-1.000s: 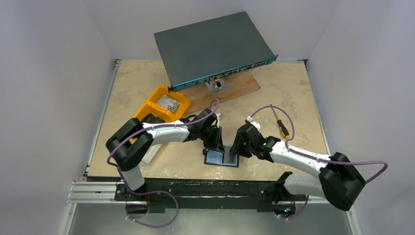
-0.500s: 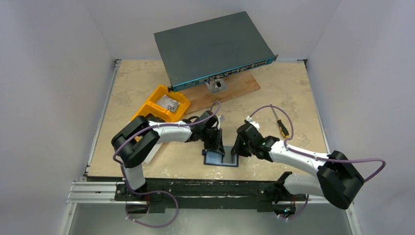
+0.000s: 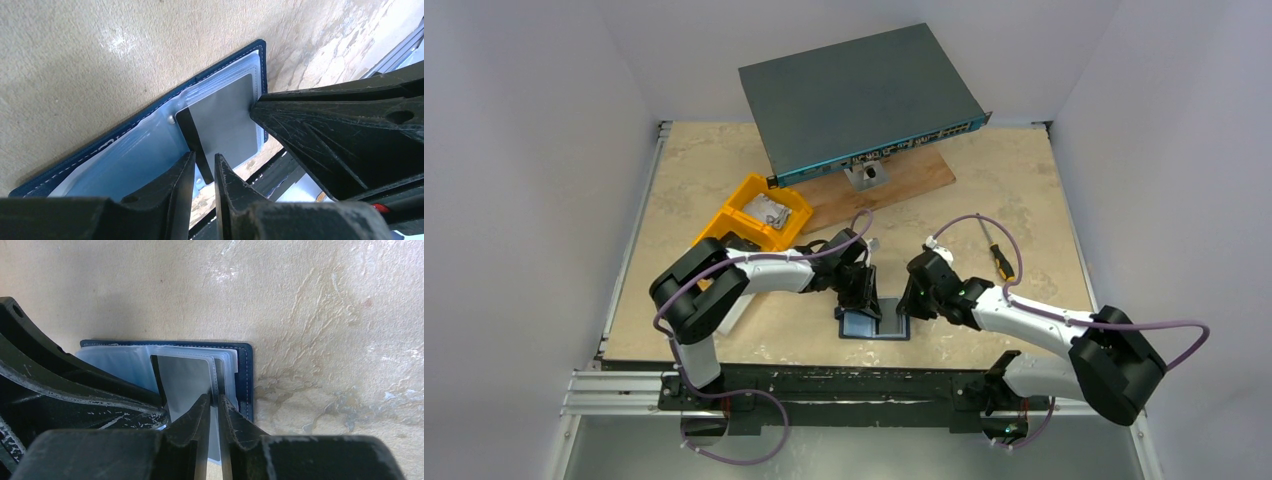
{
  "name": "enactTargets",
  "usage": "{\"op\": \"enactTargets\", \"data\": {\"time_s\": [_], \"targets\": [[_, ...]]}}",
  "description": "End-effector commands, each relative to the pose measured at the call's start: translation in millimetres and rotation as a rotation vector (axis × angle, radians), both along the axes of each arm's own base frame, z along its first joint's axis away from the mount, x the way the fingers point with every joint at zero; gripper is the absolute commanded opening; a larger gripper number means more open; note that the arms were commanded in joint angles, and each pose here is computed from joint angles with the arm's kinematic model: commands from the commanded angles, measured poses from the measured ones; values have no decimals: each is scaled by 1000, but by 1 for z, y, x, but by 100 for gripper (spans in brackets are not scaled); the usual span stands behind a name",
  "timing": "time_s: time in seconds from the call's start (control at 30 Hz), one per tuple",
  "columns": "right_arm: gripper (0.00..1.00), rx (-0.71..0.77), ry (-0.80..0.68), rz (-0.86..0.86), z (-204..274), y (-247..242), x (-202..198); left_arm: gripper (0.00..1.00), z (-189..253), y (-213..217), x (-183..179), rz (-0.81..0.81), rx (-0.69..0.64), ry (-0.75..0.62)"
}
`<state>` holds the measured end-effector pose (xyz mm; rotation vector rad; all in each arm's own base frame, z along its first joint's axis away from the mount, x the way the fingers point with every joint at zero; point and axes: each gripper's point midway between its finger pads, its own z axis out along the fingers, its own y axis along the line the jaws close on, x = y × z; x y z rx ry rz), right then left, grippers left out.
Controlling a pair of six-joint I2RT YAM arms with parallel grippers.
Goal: Take the credit cards out of the card holder
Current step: Remove the credit card from the card holder.
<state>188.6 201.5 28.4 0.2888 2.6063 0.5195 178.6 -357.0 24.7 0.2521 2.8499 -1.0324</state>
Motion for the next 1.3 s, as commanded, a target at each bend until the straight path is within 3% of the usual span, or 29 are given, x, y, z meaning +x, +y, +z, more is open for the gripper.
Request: {"op": "enactTargets", "data": {"time_s": [0.0, 0.83, 1.27], "targets": [[11, -13, 5, 14, -3, 1, -1, 22, -4, 12, 2, 31, 38, -10], [5, -21, 17, 4, -11, -5, -7, 28, -2, 33, -5, 34, 102, -32], [5, -16, 23, 13, -13, -2, -8, 25, -6, 5, -9, 32, -39, 45]]}}
